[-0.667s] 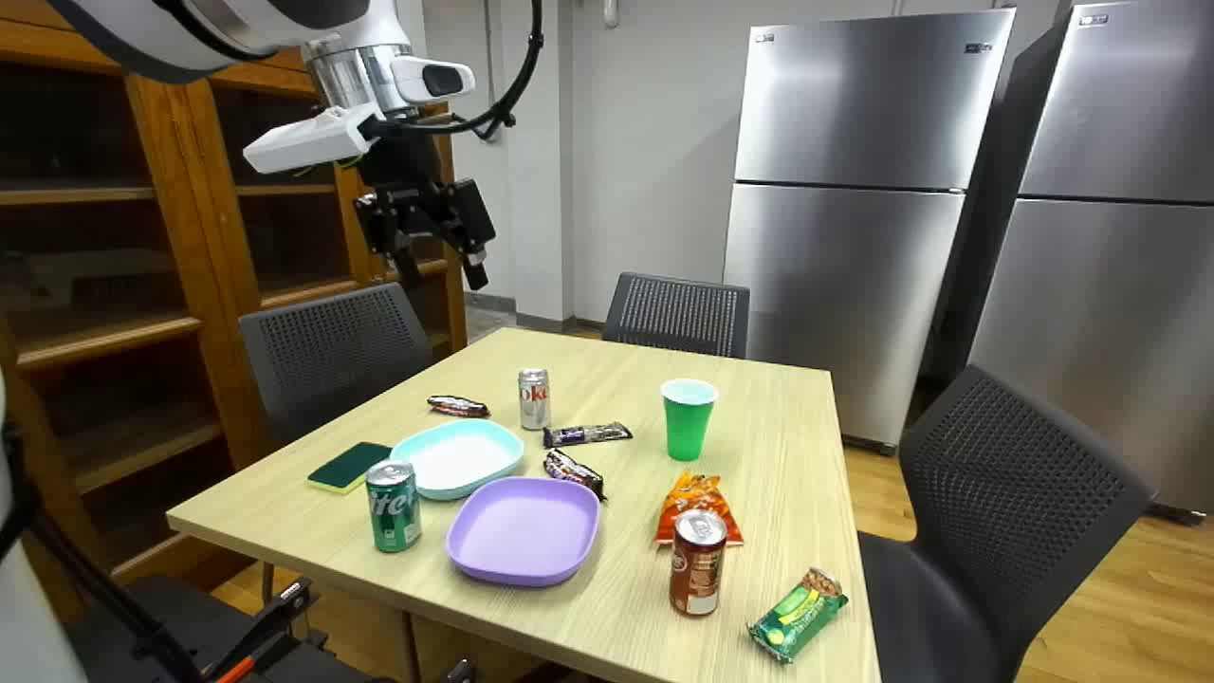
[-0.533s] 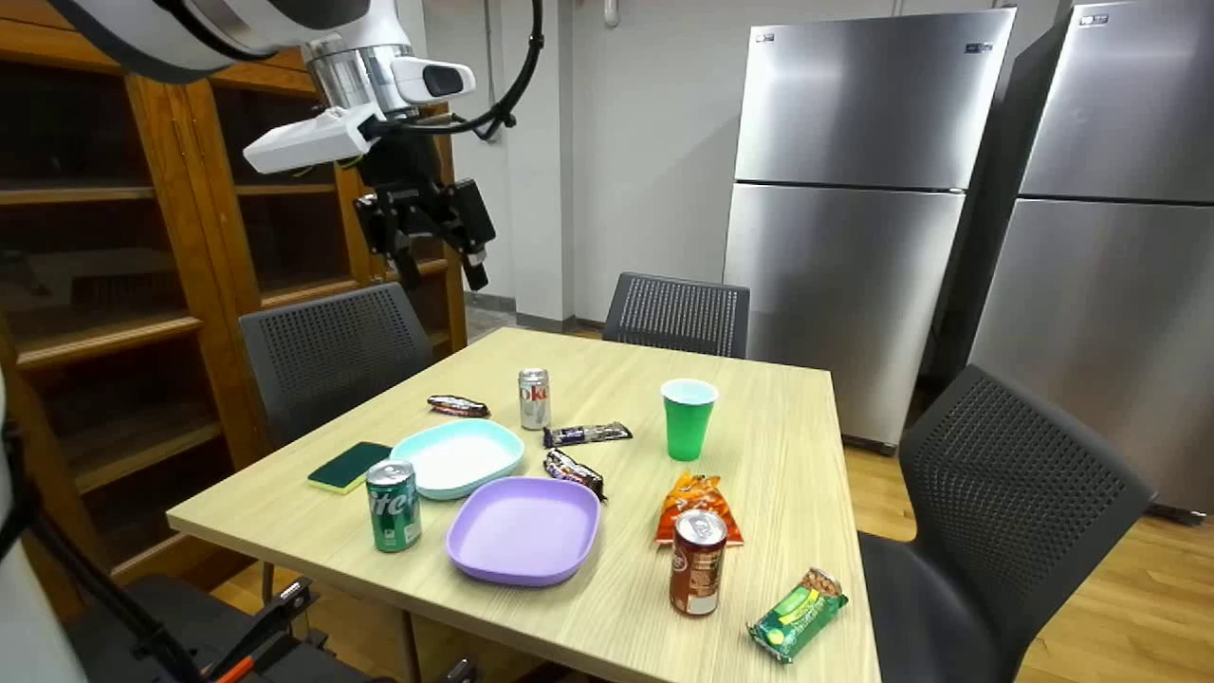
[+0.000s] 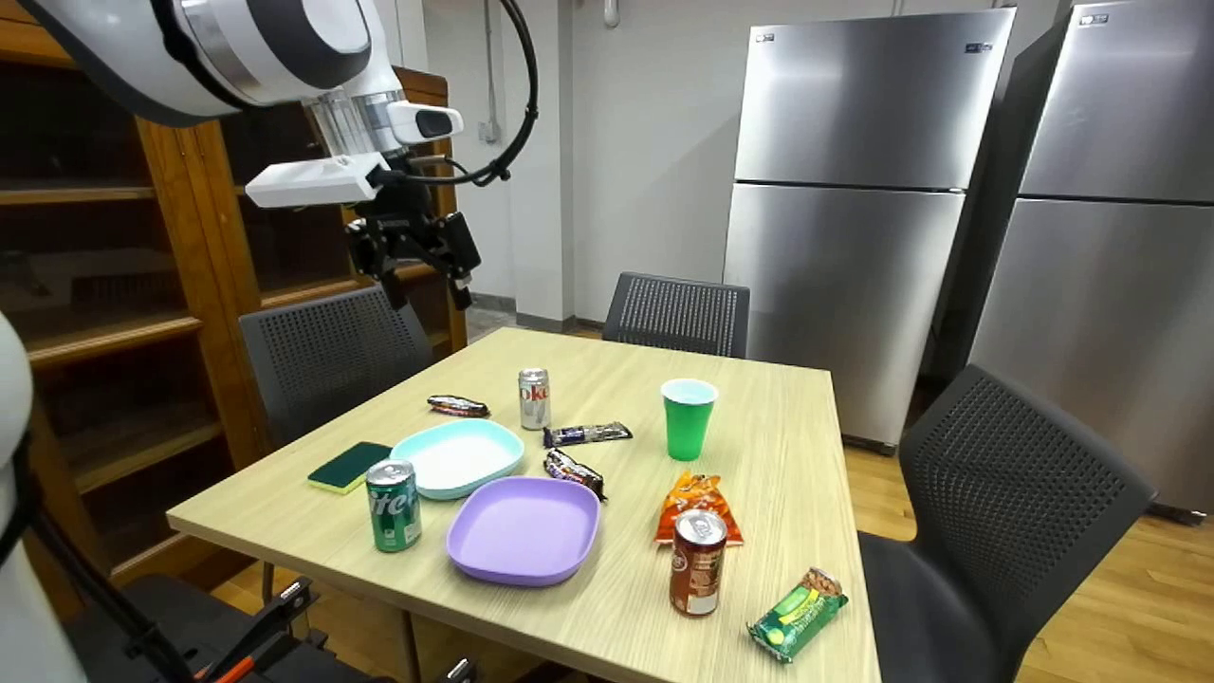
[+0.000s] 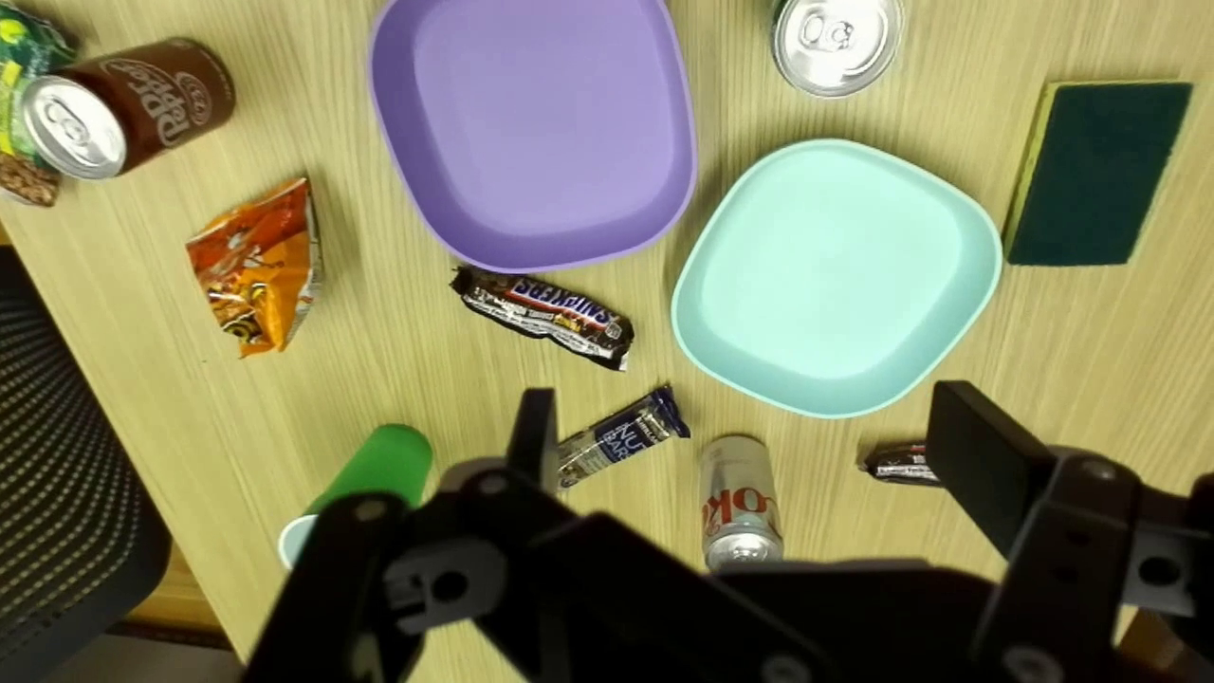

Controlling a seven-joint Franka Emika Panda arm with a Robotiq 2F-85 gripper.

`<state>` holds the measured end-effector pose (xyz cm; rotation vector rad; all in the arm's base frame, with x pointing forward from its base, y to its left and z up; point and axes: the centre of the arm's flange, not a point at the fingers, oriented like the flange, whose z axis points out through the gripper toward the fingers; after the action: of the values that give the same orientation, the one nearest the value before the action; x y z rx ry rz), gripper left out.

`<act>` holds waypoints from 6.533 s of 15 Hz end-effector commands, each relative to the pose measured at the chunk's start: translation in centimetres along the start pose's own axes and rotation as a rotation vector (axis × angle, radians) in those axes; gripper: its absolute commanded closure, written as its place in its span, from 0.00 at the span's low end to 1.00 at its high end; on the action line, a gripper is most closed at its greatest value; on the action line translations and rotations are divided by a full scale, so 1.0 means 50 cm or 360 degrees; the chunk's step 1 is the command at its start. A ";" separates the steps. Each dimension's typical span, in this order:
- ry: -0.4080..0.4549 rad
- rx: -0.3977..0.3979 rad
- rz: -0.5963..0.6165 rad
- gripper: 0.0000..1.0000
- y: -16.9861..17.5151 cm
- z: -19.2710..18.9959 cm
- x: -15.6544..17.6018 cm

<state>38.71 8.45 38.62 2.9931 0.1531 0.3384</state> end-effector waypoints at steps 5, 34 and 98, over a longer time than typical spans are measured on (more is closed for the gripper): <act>-0.0161 0.0140 -0.0140 0.00 -0.081 0.128 0.016; -0.0442 0.0212 -0.0180 0.00 -0.130 0.373 -0.085; -0.0423 0.0227 -0.0203 0.42 -0.138 0.415 -0.087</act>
<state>38.36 12.07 16.79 3.1176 0.3400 -0.1165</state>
